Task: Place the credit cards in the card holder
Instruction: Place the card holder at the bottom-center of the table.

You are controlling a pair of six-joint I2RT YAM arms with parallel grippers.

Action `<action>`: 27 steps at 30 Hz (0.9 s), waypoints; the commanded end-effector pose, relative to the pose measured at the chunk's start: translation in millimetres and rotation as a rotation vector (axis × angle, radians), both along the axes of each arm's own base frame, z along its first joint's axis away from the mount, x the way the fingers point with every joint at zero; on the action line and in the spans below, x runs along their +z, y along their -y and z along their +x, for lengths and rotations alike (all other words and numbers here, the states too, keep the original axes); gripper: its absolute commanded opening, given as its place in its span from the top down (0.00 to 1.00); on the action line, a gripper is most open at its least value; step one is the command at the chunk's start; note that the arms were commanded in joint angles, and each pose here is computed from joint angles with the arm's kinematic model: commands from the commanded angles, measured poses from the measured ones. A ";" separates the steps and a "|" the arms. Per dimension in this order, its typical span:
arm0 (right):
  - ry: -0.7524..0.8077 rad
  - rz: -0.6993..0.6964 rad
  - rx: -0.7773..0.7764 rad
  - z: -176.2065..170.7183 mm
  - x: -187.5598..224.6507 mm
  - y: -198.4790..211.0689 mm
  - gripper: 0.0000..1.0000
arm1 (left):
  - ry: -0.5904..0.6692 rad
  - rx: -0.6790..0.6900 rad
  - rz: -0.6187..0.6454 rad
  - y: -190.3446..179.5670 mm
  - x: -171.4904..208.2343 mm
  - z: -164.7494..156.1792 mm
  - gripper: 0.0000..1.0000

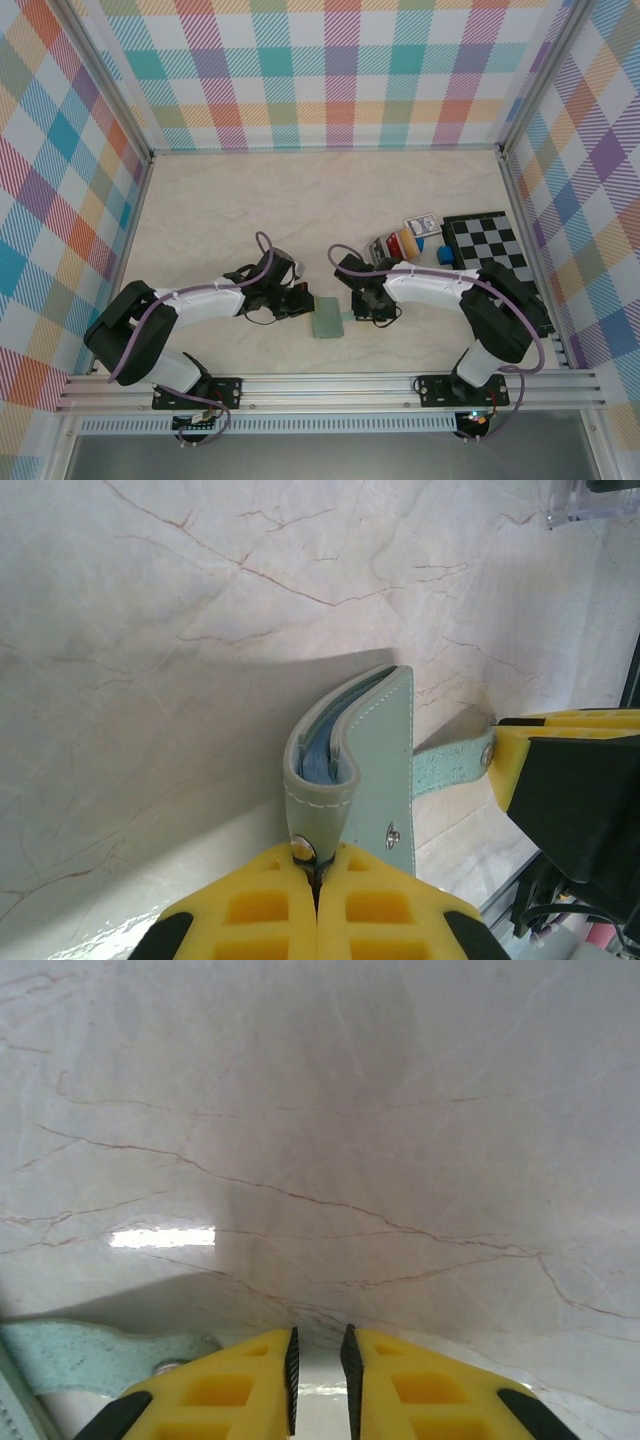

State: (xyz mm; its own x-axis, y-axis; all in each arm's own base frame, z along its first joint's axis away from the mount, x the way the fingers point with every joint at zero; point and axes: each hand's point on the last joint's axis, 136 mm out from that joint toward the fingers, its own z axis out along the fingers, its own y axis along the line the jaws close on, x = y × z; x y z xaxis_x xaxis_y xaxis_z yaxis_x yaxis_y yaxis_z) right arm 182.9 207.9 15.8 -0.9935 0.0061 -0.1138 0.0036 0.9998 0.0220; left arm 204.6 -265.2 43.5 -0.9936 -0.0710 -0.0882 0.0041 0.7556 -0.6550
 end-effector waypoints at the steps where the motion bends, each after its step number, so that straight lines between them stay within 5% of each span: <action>1: 0.048 0.018 0.002 7.4 26.0 -0.7 0.77 | -0.003 -0.008 0.025 -1.2 -0.4 1.5 1.00; 12: 0.078 0.371 0.187 10.9 71.0 -72.4 0.76 | 0.004 -0.006 0.020 1.1 2.8 4.6 1.00; 19: -0.036 0.321 0.188 4.8 39.8 -84.2 0.83 | 0.000 -0.006 0.024 0.4 2.1 3.9 0.99; 27: -0.089 0.108 0.110 -2.2 3.9 -40.8 0.85 | 0.001 -0.002 0.036 -1.1 0.2 4.7 0.99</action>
State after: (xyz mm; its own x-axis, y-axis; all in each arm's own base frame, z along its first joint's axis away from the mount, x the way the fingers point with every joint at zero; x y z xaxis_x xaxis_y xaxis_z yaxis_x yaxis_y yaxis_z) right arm 185.3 266.3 27.9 -0.9916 -0.1166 -0.0554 -0.1258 0.9696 0.2098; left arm 206.8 -264.9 44.1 -0.9934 -0.0728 -0.0892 0.0018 0.7648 -0.6443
